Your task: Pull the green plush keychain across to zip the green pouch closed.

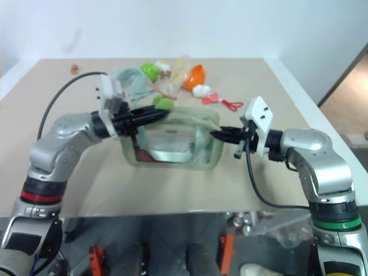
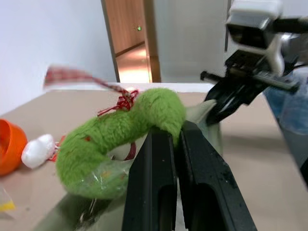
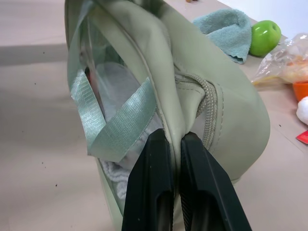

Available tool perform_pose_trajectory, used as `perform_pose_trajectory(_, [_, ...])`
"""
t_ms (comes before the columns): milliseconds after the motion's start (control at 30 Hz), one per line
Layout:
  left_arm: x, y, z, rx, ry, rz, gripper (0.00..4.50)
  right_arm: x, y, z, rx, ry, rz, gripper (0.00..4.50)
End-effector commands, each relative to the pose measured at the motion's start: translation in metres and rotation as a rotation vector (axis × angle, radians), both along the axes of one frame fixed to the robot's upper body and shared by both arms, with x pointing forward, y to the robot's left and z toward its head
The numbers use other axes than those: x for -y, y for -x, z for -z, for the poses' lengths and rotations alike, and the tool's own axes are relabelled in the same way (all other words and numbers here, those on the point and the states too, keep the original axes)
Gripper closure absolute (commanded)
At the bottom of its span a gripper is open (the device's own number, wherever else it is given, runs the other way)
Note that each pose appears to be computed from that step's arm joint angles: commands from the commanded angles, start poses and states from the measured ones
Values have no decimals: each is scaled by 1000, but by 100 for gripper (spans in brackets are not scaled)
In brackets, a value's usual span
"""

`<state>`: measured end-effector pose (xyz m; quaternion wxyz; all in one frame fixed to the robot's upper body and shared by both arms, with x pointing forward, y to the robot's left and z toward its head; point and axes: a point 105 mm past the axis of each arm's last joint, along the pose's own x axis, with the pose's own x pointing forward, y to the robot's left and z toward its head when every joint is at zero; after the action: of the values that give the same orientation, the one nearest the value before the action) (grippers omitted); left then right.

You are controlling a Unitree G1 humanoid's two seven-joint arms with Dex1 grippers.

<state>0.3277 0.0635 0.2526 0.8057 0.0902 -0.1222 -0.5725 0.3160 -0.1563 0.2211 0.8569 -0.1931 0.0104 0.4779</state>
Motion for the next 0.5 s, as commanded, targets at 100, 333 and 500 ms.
perform_pose_trajectory(100, [-9,6,-1,-15,-63,45,347,-3,2,-6,35,4,-8,450])
perform_pose_trajectory(333, [-25,20,-18,-4,-81,41,109,-8,-1,-7,37,-1,-27,450])
perform_pose_trajectory(500, [-56,38,-23,-27,-92,-47,78,-12,-6,-8,36,1,-46,450])
